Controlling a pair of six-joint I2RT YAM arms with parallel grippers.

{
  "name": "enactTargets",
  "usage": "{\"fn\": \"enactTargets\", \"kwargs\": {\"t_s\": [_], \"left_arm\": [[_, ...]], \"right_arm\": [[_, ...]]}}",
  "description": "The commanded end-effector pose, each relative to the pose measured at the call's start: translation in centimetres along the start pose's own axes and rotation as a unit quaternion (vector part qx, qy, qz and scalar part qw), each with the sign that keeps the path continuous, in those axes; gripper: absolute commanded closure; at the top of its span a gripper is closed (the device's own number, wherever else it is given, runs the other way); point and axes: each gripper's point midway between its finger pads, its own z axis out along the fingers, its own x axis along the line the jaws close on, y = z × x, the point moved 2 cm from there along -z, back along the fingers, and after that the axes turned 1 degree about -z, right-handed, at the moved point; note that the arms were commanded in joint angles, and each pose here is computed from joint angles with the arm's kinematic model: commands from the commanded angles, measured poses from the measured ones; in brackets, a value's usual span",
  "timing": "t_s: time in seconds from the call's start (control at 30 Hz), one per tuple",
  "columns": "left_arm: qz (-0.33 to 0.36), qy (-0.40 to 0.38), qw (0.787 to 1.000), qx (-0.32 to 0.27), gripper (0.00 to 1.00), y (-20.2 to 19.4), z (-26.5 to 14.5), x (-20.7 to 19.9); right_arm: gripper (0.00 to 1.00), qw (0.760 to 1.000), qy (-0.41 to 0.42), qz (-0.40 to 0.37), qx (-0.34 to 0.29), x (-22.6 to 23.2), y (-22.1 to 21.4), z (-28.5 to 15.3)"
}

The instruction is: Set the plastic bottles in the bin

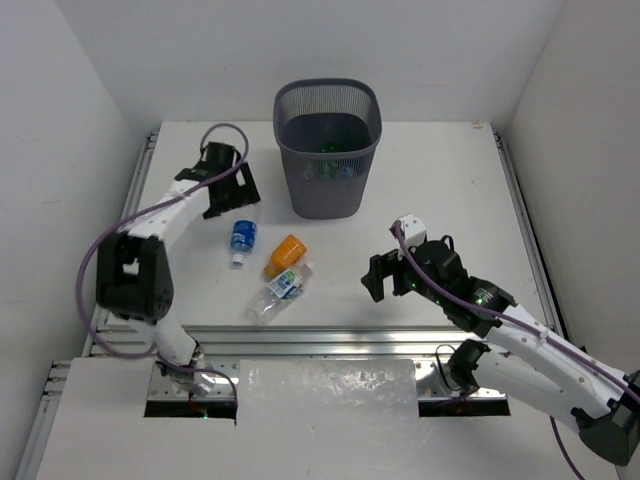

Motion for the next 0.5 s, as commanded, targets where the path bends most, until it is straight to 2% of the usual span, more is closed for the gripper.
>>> {"fn": "enactTargets", "kwargs": {"t_s": [0.0, 0.13, 0.23, 0.27, 0.3, 0.33, 0.37, 0.47], "left_arm": [[0.02, -0.02, 0.995, 0.093, 0.01, -4.3, 3.6, 0.2], [0.018, -0.019, 0.99, 0.14, 0.02, -7.3, 6.6, 0.4], [0.01, 0.001, 0.987, 0.163, 0.15, -8.9, 8.2, 1.0], [0.007, 0.011, 0.986, 0.165, 0.23, -9.2, 8.6, 1.4], [0.002, 0.037, 0.986, 0.165, 0.59, -9.4, 8.8, 2.1], [-0.002, 0.05, 0.986, 0.161, 0.82, -9.2, 8.8, 2.4], [-0.004, 0.065, 0.986, 0.155, 1.0, -9.0, 8.3, 2.9], [-0.027, 0.093, 0.992, 0.078, 1.0, -5.8, 4.7, 3.7]], "right_arm": [[0.01, 1.0, 0.026, -0.002, -0.01, 0.7, 0.3, -0.2], [0.01, 0.999, 0.043, -0.008, -0.012, 1.3, 0.7, -0.3], [0.01, 0.999, 0.049, -0.015, -0.016, 1.4, 0.9, -0.2], [0.01, 0.998, 0.051, -0.014, -0.017, 1.5, 0.9, -0.1], [0.01, 0.998, 0.053, -0.015, -0.015, 1.6, 0.9, 0.0], [0.01, 0.998, 0.056, -0.015, -0.016, 1.7, 1.0, 0.1], [0.01, 0.998, 0.059, -0.014, -0.015, 1.8, 1.1, 0.1], [0.01, 0.997, 0.071, -0.013, -0.016, 2.3, 1.5, 0.3]]}}
